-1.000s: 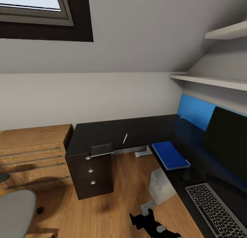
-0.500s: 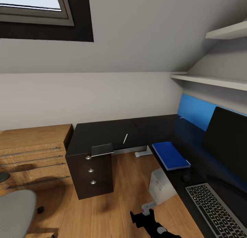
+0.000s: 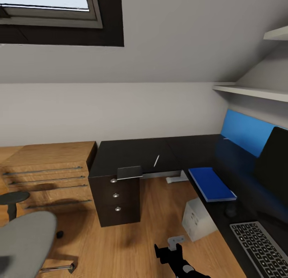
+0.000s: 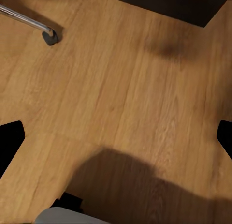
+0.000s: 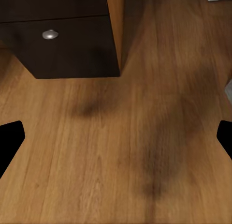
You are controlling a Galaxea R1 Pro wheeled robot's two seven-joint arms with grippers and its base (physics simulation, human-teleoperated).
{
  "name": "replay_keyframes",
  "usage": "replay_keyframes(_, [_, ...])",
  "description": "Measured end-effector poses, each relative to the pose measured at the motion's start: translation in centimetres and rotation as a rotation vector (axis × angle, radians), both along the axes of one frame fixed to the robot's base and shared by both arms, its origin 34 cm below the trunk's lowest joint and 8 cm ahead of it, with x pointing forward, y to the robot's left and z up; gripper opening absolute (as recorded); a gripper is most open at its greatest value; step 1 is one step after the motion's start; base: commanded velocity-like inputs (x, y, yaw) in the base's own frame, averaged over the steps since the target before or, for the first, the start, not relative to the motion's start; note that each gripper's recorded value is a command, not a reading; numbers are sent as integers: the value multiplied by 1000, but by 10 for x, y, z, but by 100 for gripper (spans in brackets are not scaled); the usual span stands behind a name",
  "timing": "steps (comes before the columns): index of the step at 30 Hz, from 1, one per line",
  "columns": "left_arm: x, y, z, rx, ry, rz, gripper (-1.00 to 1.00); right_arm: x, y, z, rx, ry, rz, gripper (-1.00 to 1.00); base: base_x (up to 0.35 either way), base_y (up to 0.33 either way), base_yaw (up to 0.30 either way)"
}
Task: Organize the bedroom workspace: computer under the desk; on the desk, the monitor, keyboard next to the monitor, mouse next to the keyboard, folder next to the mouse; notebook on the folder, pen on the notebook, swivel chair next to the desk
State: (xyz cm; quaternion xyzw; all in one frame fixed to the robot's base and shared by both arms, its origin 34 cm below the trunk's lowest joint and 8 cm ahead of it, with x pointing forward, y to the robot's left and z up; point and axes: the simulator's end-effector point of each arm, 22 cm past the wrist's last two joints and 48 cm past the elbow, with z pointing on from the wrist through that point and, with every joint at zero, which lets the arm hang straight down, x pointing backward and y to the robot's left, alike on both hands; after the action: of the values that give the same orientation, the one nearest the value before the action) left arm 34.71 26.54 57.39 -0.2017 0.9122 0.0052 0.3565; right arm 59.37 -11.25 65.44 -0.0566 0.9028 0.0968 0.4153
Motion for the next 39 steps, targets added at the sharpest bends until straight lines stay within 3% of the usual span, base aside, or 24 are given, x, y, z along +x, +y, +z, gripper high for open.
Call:
replay_keyframes(23, [-7,-1,-5,-1,23,-3,100,-3,-5,-9,-8,13,-22,100,7,0,233])
replay_keyframes(39, [-9,-3,-6,-5,31,-9,100,-1,-13,-8,-12,-5,-29,100,276,0,45])
